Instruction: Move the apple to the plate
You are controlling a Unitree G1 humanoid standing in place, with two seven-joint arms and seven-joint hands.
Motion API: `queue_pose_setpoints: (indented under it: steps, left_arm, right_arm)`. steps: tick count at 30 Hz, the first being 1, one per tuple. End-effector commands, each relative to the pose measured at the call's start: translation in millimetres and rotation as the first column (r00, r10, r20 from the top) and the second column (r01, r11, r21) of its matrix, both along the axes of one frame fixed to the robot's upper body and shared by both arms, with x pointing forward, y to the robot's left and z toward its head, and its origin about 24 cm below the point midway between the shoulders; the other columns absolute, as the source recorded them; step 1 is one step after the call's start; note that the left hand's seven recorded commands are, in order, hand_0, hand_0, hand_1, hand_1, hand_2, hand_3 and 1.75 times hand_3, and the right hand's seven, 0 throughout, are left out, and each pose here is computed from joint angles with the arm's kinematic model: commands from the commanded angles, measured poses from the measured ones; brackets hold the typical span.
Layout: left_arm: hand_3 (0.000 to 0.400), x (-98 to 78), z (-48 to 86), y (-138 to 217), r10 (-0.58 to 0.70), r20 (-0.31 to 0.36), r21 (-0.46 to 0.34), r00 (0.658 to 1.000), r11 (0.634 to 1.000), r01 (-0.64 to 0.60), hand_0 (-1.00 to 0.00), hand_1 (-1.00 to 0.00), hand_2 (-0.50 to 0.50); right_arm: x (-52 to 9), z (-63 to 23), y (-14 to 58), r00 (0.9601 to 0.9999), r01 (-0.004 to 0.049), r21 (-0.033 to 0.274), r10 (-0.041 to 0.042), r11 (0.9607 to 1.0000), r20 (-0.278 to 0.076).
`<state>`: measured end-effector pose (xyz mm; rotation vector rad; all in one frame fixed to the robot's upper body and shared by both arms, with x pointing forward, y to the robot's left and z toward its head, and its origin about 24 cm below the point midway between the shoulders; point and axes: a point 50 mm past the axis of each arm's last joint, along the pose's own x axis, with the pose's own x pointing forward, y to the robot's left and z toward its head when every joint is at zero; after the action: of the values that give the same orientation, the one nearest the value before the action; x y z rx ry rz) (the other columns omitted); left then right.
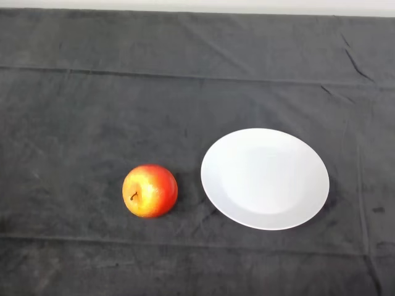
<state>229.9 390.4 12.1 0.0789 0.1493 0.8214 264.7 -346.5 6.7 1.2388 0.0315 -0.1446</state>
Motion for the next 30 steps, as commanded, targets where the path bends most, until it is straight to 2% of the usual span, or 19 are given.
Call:
queue_pose_setpoints:
  steps: [1, 15, 30]
  left_arm:
    - [0.000, 2.0, 8.2, 8.7, 0.025, -0.006, 0.015, 1.000, 1.000, -0.025, 0.00, 0.00, 0.00]
    - [0.000, 6.9, 20.6, 12.5, 0.018, 0.056, 0.039, 0.998, 0.999, -0.020, 0.00, 0.00, 0.00]
    - [0.000, 24.8, 32.7, -2.2, -0.076, 0.095, 0.144, 0.993, 0.988, 0.062, 0.00, 0.00, 0.00]
  right_arm:
    - [0.8, 6.2, -6.5, 0.9999, 0.0103, -0.011, -0.0102, 0.9999, 0.008]
    - [0.8, 6.2, -6.5, 0.9999, 0.0103, -0.011, -0.0102, 0.9999, 0.008]
    - [0.8, 6.2, -6.5, 0.9999, 0.0103, -0.011, -0.0102, 0.9999, 0.008]
